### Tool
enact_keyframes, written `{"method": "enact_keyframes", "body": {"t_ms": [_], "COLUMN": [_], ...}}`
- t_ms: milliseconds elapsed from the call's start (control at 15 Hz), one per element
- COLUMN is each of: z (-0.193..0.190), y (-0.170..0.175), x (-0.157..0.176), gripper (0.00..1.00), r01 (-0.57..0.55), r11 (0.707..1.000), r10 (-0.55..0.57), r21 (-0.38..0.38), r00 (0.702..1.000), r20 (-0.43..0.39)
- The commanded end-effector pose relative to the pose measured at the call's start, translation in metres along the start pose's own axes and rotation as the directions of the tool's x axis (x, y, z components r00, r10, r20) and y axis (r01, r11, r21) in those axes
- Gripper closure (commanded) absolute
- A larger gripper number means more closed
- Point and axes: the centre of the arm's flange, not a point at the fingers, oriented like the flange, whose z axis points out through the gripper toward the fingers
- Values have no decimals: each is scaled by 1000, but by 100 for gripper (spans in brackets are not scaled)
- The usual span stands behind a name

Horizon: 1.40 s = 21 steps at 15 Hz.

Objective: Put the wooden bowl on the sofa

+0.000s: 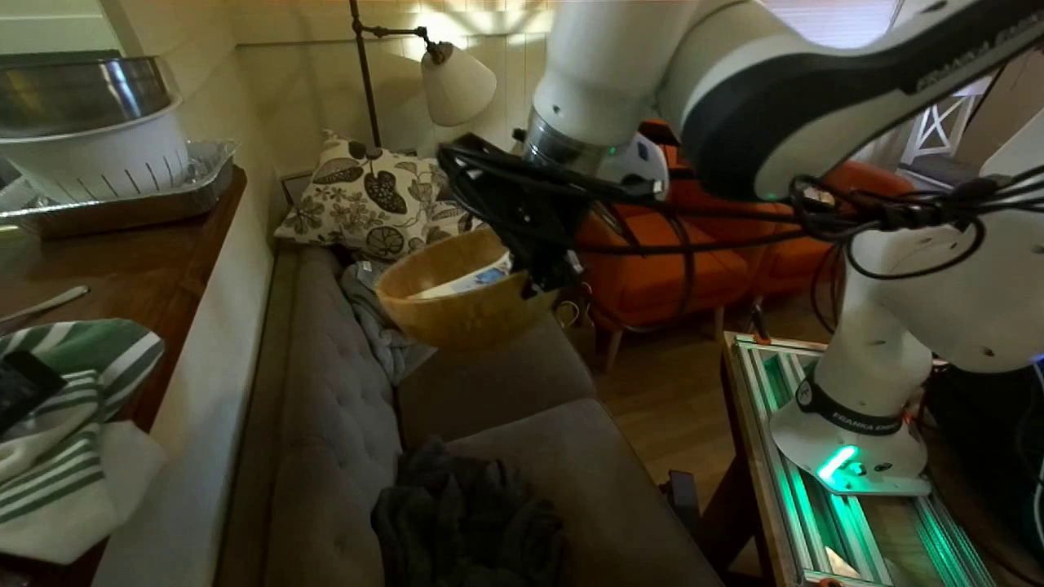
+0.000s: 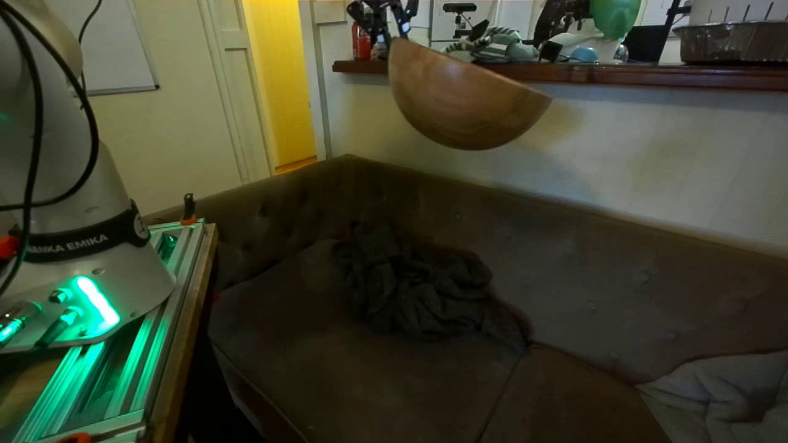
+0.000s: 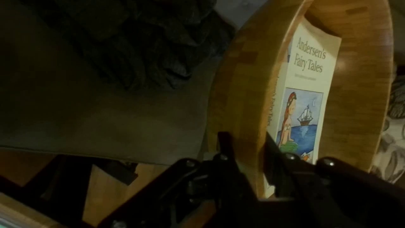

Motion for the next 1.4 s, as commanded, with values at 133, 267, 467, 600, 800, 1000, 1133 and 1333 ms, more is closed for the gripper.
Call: {"method": "enact_keyframes", "body": {"t_ms": [133, 267, 467, 600, 800, 1000, 1133, 1333], "z": [15, 29, 81, 101, 150, 207, 247, 296], "y": [-10, -28, -101, -121, -139, -137, -119, -83], "x": [64, 70, 65, 42, 6, -22, -23, 0], "gripper": [94, 94, 94, 94, 94, 94, 94, 94], "r01": [-225, -243, -210, -159, -61, 37, 36, -105], "r11": [974, 969, 974, 982, 994, 999, 997, 974], "r10": [226, 241, 194, 132, 31, -40, -14, 133], "r21": [31, 49, 88, 104, 87, 13, -75, -202], "r00": [974, 970, 968, 964, 948, 953, 964, 983], "r20": [-29, 41, 156, 229, 316, 299, 265, 130]}}
